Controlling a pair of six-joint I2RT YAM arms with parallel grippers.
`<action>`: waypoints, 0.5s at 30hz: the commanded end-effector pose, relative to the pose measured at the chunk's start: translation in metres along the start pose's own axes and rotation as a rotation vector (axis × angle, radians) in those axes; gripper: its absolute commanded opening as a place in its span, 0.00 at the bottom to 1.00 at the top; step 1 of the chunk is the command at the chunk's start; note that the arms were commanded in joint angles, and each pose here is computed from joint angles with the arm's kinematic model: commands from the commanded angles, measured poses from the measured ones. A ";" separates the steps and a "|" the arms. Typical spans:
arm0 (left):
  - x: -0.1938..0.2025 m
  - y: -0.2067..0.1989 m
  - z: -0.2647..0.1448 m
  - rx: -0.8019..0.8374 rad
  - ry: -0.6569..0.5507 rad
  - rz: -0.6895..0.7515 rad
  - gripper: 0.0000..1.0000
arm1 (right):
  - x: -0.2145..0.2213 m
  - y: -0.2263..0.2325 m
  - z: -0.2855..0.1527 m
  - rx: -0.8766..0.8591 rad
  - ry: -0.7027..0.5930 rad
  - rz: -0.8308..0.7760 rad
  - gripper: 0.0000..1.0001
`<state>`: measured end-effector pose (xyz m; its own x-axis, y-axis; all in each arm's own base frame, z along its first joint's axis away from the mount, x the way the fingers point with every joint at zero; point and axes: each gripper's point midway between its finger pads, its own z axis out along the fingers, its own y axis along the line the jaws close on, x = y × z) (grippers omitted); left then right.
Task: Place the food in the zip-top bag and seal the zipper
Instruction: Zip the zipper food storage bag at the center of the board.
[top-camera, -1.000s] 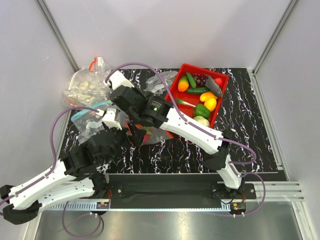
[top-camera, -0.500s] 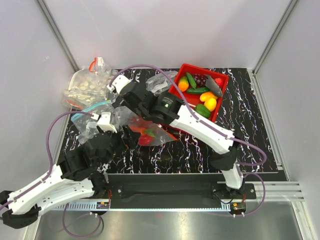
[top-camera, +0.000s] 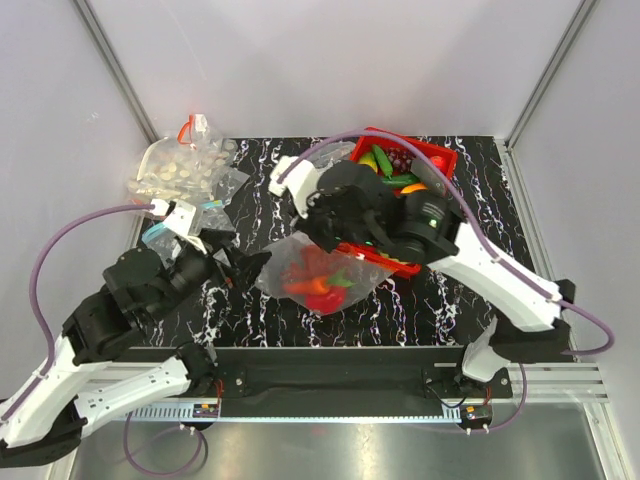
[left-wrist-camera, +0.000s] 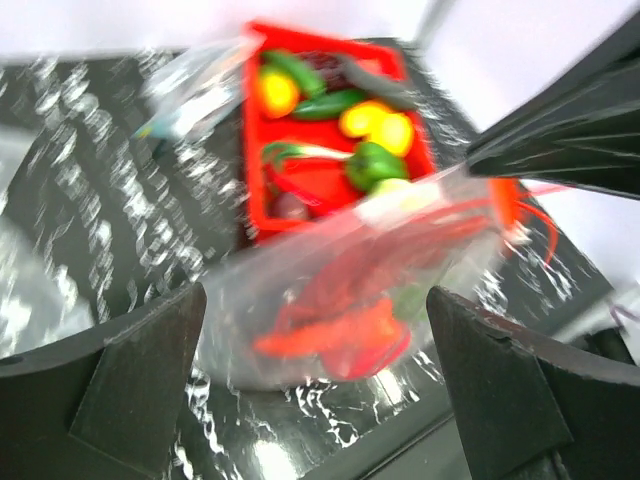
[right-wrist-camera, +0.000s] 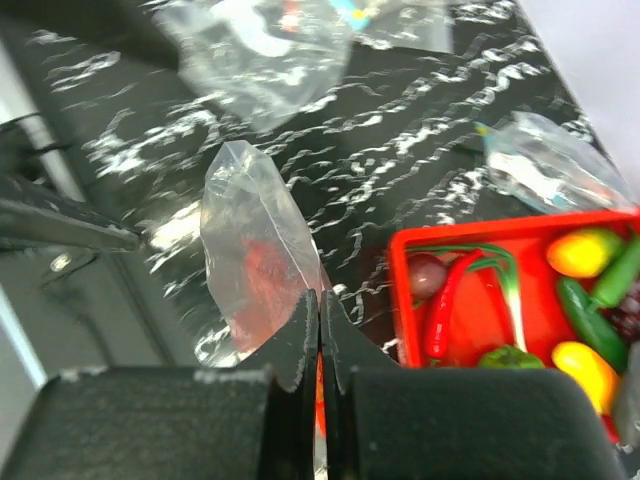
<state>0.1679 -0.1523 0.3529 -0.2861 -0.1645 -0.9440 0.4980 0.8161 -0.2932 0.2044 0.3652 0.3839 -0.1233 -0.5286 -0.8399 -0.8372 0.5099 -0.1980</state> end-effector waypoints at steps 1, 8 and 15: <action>-0.016 -0.055 -0.015 0.326 0.017 0.158 0.99 | -0.019 0.019 -0.037 -0.165 -0.134 -0.035 0.00; -0.023 -0.095 -0.015 0.545 0.082 0.325 0.99 | -0.023 0.038 -0.098 -0.335 -0.275 -0.075 0.00; -0.031 -0.126 -0.008 0.699 0.082 0.393 0.92 | -0.022 0.049 -0.116 -0.417 -0.297 -0.067 0.00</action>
<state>0.1228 -0.2366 0.3950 -0.1305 0.1605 -0.9784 0.9195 0.3887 -0.0589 0.1152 0.3182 0.4310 0.0019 -0.3837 -0.9234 -0.9753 0.2033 -0.0864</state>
